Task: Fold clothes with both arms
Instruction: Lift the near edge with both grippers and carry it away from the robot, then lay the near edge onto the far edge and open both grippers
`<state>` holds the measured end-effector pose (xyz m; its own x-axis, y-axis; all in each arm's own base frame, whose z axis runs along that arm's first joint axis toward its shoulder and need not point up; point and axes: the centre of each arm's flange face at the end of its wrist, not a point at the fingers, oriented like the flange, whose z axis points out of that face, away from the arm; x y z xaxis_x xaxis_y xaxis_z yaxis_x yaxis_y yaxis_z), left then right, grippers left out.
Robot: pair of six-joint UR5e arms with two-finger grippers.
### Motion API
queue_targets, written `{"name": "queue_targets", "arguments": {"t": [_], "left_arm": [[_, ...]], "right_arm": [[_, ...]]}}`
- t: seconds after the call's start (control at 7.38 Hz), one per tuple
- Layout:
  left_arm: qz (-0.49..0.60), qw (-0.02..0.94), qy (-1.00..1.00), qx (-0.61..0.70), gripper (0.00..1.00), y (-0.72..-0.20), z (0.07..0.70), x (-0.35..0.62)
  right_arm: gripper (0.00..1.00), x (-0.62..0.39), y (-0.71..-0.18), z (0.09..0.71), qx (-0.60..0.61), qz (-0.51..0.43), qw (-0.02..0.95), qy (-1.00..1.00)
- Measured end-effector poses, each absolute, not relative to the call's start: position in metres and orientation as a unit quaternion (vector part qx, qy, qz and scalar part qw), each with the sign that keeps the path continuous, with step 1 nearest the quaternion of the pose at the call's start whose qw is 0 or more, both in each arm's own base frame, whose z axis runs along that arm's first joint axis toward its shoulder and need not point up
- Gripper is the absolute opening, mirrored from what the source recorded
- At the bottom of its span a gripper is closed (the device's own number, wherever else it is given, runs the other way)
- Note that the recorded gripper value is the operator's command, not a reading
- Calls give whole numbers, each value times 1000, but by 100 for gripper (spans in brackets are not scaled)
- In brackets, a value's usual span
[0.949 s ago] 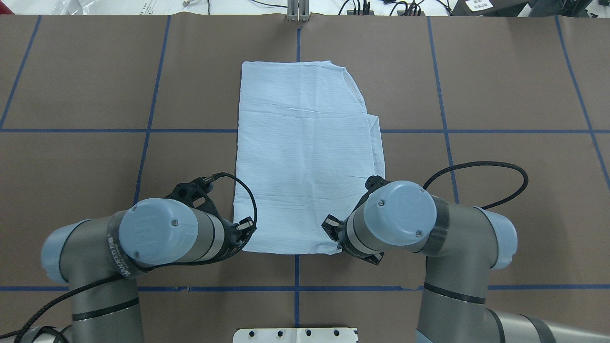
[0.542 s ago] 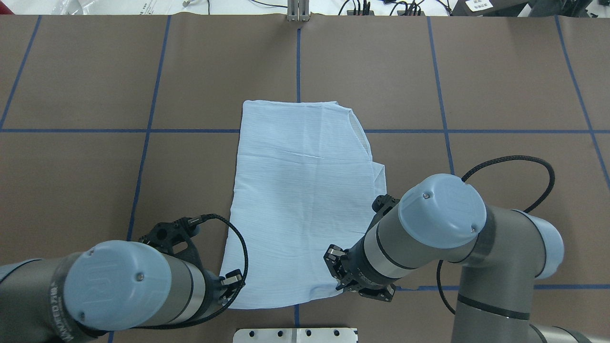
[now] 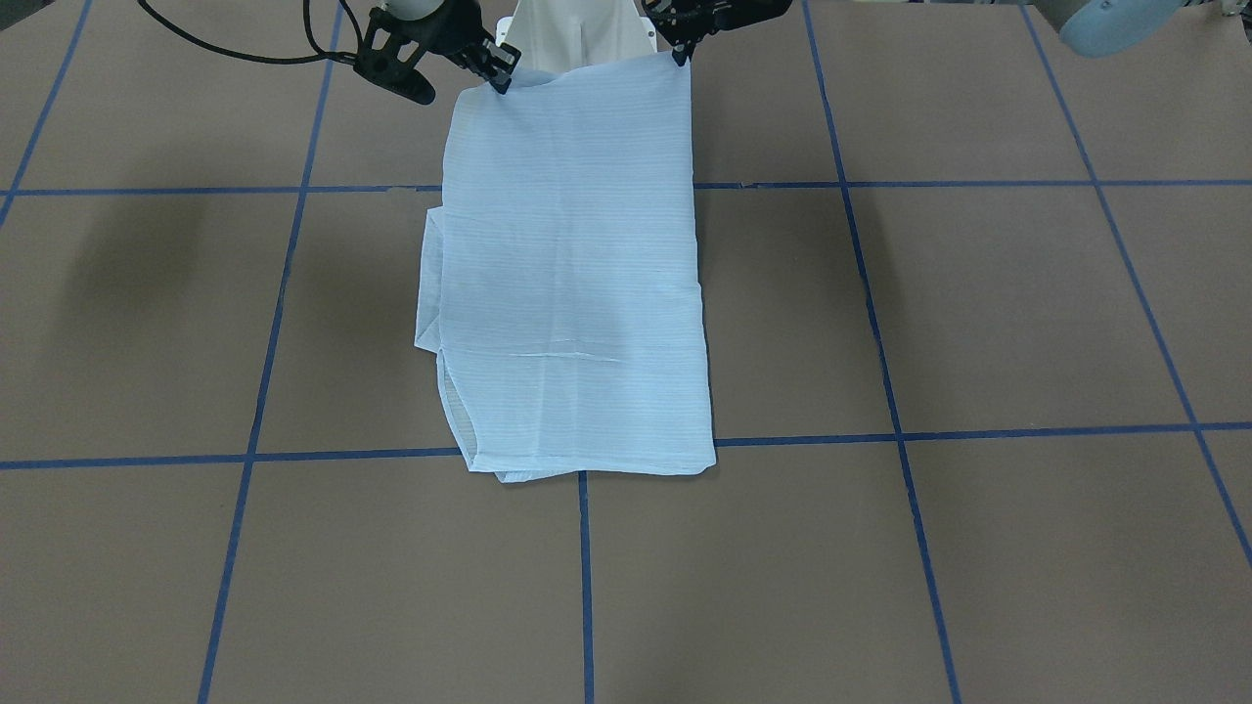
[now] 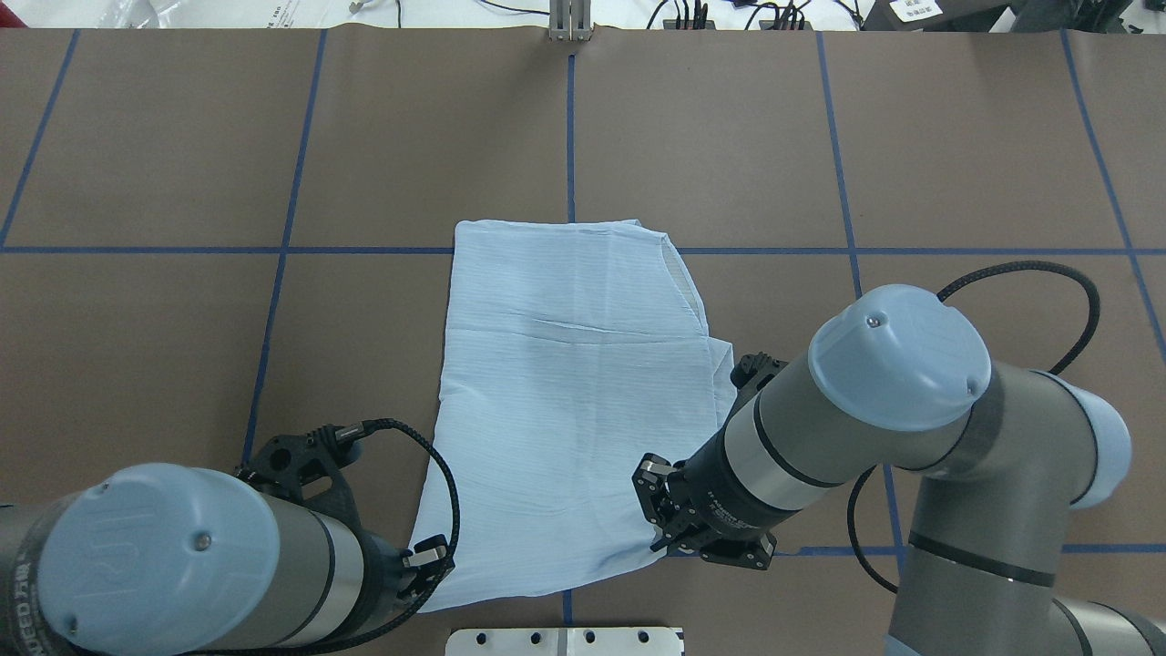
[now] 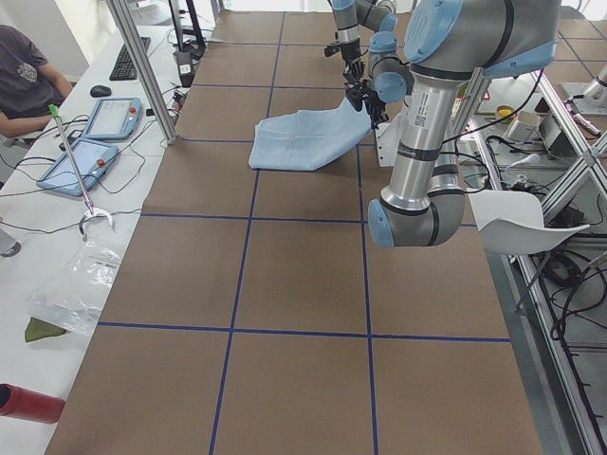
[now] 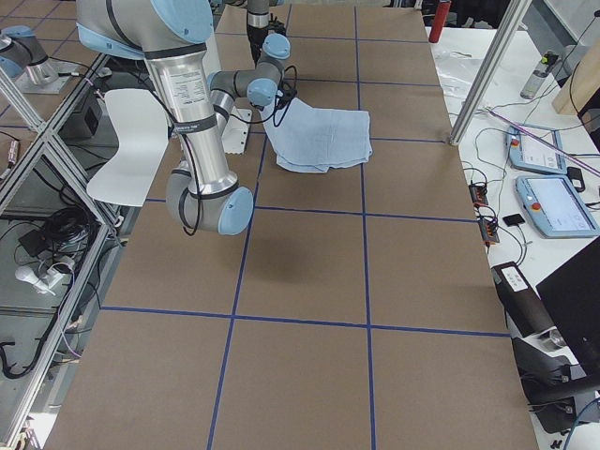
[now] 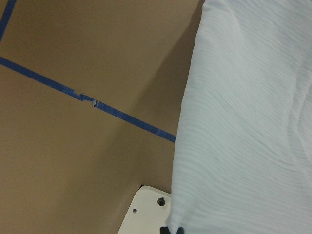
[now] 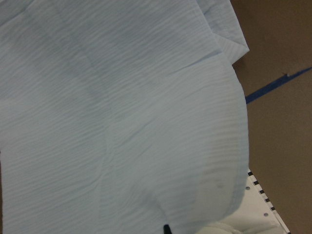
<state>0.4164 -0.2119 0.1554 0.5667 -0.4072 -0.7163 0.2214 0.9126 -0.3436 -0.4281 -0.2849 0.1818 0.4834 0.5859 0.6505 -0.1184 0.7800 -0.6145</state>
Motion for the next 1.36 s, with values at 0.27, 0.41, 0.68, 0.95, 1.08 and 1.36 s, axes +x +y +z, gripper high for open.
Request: {"name": "queue_targets", "arguments": {"t": [0.27,0.41,0.68,0.95,1.08,1.36], "left_arm": [[-177,879,438,-68,0,-259,159,407],[-181,874,447,-59,0,-287,160,405],[-198,863,463,-48,0,-339,160,411],[-217,852,476,-28,0,-390,165,423],[-223,849,479,-15,0,-419,172,429],[-234,840,489,10,0,-476,193,443]], "right_arm": [[0,-428,-336,180,-227,239,821,-467],[0,-421,-362,179,-210,248,820,-472],[0,-411,-409,182,-183,266,820,-472],[0,-432,-466,181,-163,270,830,-459],[0,-448,-494,177,-157,270,837,-450],[0,-477,-541,176,-147,259,853,-429]]}}
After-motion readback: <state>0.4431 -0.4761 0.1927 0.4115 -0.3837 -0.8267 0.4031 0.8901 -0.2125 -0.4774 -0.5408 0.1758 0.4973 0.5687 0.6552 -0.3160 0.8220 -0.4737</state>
